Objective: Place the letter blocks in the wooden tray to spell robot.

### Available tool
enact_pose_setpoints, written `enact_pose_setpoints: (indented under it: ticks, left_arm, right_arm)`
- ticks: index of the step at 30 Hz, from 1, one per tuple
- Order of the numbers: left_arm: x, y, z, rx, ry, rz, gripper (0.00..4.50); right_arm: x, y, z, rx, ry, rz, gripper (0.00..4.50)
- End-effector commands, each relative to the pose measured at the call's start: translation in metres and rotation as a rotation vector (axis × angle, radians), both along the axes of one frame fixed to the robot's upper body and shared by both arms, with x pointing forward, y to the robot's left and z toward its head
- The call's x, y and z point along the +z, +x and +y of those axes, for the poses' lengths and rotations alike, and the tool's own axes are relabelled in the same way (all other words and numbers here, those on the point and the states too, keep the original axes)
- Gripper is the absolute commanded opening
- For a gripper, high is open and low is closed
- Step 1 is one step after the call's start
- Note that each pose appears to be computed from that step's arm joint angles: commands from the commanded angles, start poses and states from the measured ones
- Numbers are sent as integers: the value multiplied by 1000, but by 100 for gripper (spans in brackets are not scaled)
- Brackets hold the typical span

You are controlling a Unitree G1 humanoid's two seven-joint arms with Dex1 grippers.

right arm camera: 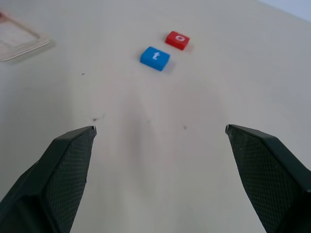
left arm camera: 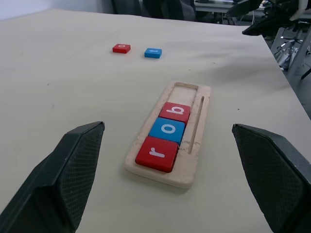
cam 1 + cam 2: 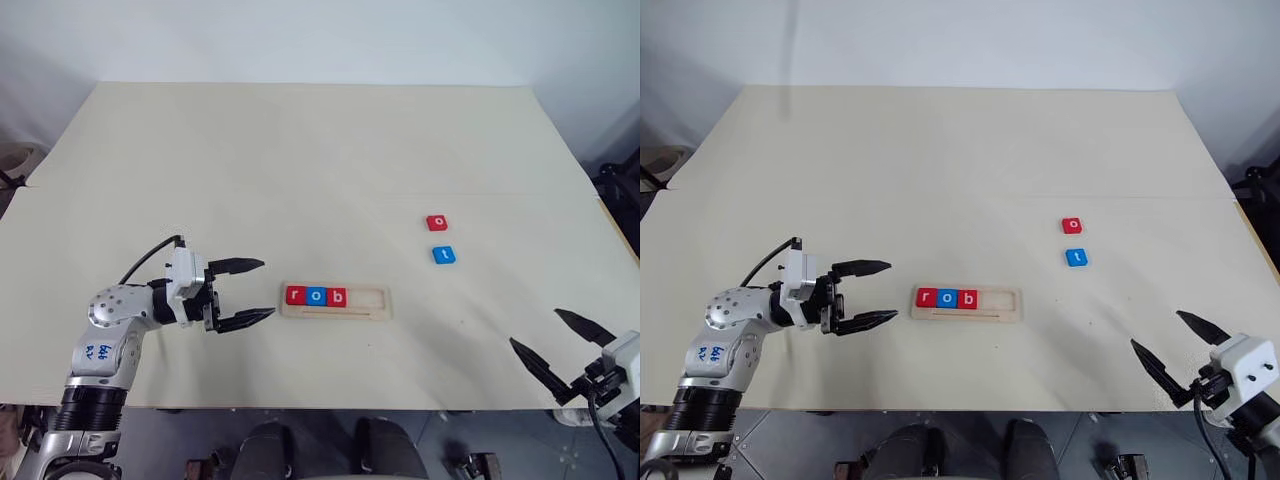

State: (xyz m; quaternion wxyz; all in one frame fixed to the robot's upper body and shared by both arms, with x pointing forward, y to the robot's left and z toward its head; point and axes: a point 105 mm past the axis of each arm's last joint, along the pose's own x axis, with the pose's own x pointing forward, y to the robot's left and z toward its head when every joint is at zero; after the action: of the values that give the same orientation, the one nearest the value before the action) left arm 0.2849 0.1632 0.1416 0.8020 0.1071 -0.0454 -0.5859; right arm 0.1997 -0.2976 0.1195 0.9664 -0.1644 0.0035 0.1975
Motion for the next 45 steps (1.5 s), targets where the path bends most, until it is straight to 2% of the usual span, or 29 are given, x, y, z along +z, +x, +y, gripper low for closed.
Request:
enact_pose_setpoints:
  ticks: [1,6,9,13,18,23,30,40,45]
  left_arm:
    - [6,0,0,3,-7,-22,450]
    - [9,-1,1,30,-12,-48,450]
    - [9,-4,0,33,-13,-50,450]
    - [7,-9,-4,32,-13,-52,450]
    - [7,-13,-5,46,-16,-54,450]
    - [6,-16,-5,58,-19,-53,450]
    - [6,-15,-6,60,-20,-51,450]
    - [8,-13,-7,50,-19,-56,450]
    - [7,-12,-9,46,-22,-54,450]
  right_arm:
    - [11,12,7,47,4,-20,447]
    - [26,53,25,74,88,37,447]
    - [29,81,34,43,129,125,447]
    - [30,122,43,-32,94,220,447]
    - [43,152,53,-110,175,267,447]
    - [48,162,61,-139,207,281,447]
    - [44,163,62,-170,179,299,447]
    - [53,166,67,-164,162,305,447]
    - [55,179,70,-205,178,328,447]
